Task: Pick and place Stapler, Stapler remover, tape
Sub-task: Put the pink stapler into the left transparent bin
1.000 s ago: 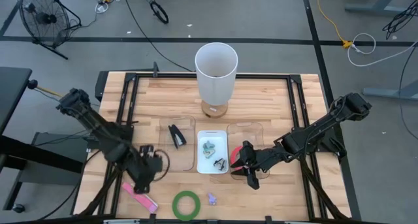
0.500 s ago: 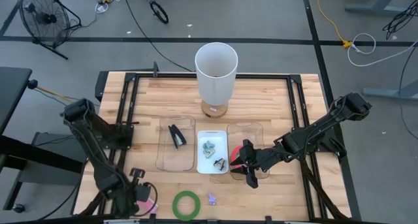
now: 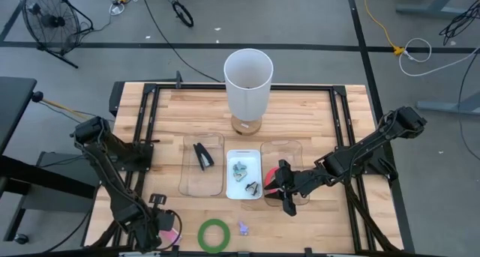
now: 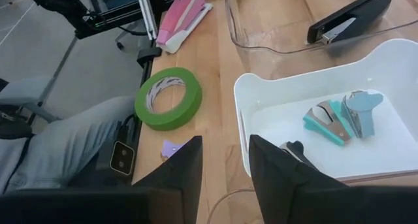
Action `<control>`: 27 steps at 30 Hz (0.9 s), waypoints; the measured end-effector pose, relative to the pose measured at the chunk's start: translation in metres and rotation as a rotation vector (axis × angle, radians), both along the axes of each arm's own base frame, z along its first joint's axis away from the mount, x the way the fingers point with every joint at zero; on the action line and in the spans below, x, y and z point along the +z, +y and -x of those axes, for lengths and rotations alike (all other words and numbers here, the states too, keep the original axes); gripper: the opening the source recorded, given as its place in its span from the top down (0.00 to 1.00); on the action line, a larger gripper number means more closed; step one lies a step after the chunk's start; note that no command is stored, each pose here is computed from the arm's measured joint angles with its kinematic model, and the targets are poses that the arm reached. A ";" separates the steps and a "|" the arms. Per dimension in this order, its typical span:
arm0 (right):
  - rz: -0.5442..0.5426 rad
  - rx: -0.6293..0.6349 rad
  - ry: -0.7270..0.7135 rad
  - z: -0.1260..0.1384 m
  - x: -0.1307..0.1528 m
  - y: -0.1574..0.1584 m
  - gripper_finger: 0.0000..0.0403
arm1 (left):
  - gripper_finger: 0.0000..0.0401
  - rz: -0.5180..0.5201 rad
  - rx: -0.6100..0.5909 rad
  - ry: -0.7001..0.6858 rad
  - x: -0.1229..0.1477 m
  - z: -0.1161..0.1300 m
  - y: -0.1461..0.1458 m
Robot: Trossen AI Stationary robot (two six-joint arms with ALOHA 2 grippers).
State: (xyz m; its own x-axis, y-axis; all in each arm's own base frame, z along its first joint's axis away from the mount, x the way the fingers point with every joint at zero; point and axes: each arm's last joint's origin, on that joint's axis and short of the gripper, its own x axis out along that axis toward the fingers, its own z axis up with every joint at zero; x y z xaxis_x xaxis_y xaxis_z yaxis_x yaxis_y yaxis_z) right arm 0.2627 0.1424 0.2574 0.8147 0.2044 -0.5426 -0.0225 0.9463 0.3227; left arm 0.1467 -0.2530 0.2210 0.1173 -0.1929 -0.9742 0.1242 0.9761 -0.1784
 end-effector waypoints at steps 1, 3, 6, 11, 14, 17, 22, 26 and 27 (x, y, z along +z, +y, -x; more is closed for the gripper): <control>0.002 0.001 -0.001 0.000 0.000 0.000 0.70 | 0.68 0.001 0.000 -0.001 0.000 0.000 0.000; 0.003 0.002 -0.001 0.000 0.000 0.000 0.70 | 0.63 -0.001 -0.017 -0.006 0.000 0.000 0.000; 0.004 0.002 -0.001 0.000 0.000 0.000 0.70 | 0.57 -0.007 -0.084 -0.021 0.000 0.001 -0.001; 0.006 0.004 -0.002 0.000 0.000 0.000 0.70 | 0.53 -0.033 -0.182 -0.109 0.001 0.003 -0.005; 0.007 0.005 -0.002 0.000 0.000 0.000 0.70 | 0.53 -0.064 -0.235 -0.159 0.001 0.004 -0.006; 0.007 0.005 -0.001 0.000 0.000 0.000 0.70 | 0.53 -0.084 -0.242 -0.166 -0.002 0.004 -0.008; 0.007 0.005 -0.001 0.000 0.000 0.000 0.70 | 0.54 -0.108 -0.253 -0.148 -0.014 0.002 -0.013; 0.006 0.005 -0.002 0.000 0.000 0.000 0.70 | 0.54 -0.114 -0.277 -0.160 -0.018 0.000 -0.017; 0.006 0.005 -0.002 0.000 0.000 0.000 0.70 | 0.54 -0.112 -0.294 -0.169 -0.019 0.000 -0.018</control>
